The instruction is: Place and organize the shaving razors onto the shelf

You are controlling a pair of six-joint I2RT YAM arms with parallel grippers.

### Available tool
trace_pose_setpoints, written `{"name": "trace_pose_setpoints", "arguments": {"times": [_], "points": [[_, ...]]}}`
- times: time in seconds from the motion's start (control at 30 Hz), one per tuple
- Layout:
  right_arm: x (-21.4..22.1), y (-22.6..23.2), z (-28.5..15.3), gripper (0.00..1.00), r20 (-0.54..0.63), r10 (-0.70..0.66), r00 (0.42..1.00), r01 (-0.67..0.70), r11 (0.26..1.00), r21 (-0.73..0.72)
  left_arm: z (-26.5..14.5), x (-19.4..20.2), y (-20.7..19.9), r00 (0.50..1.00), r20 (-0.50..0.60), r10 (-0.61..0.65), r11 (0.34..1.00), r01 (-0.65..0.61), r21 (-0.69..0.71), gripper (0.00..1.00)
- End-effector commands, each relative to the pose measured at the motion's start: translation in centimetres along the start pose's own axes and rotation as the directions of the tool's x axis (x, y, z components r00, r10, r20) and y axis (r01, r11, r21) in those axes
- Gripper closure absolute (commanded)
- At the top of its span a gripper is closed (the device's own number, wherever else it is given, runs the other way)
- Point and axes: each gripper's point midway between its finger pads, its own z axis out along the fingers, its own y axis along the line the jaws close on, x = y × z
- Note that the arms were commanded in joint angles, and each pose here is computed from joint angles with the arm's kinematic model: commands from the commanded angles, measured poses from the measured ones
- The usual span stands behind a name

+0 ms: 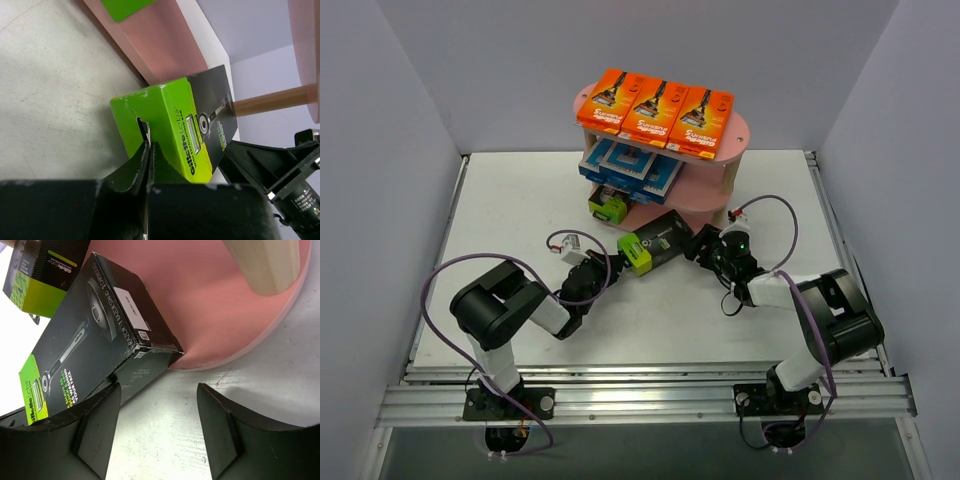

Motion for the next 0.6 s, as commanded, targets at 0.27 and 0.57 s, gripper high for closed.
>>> {"name": "trace_pose_setpoints", "arguments": {"times": [0.27, 0.57], "points": [[-3.3, 1.6, -3.6, 0.40, 0.071, -0.032, 0.997, 0.035, 0.998, -0.044, 1.2, -3.6, -4.6, 0.973, 0.184, -0.139, 0.986, 0.118, 0.121, 0.98], [-3.7, 0.4, -6.6, 0.38, 0.065, -0.007, 0.998, 0.011, 0.998, -0.054, 1.6, -4.0, -4.2, 0.950, 0.249, -0.189, 0.980, 0.165, 0.116, 0.98]]}}
